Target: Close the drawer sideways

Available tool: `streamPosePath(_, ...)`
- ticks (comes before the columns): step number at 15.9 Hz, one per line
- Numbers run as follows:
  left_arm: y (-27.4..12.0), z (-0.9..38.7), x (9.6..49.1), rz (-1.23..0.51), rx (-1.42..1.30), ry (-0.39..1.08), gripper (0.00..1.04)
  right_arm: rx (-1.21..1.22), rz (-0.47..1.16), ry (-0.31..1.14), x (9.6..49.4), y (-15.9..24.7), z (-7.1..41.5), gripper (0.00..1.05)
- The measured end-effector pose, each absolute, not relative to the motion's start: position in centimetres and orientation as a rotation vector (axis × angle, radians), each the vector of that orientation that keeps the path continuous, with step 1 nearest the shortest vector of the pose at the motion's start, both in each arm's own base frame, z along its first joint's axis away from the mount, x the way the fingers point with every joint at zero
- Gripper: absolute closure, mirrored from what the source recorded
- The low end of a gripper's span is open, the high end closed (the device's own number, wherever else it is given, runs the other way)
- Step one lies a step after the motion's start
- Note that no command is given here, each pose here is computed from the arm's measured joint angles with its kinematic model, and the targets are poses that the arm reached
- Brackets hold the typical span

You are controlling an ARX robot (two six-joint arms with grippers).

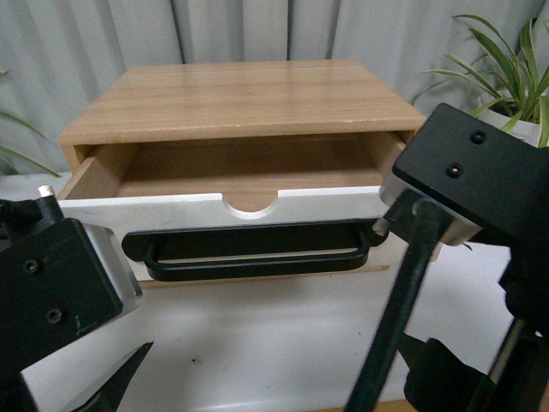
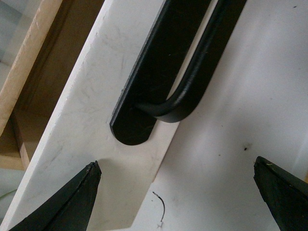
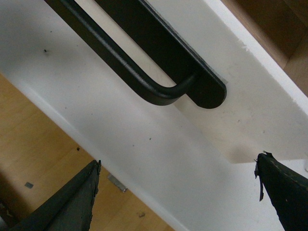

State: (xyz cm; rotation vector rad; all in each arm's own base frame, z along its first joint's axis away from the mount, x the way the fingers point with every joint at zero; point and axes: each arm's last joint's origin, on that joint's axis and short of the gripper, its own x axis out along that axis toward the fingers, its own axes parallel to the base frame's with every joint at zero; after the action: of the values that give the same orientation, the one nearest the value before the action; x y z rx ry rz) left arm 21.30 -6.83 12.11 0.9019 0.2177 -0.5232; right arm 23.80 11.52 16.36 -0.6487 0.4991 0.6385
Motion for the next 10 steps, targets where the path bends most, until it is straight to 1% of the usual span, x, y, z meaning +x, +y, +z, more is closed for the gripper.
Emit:
streamPosePath(4,-7.1,10.7,23.1,-0.566,0.917,0.261,0.07,-0.712,0.652,0.489,26.7,12.6,15.6,0.06)
streamPosePath(10,-7.7,11.6,28.5,-0.491,0.939,0.218,0.07,-0.784,0.648,0.426,32.3,14.6,15.1,0.06)
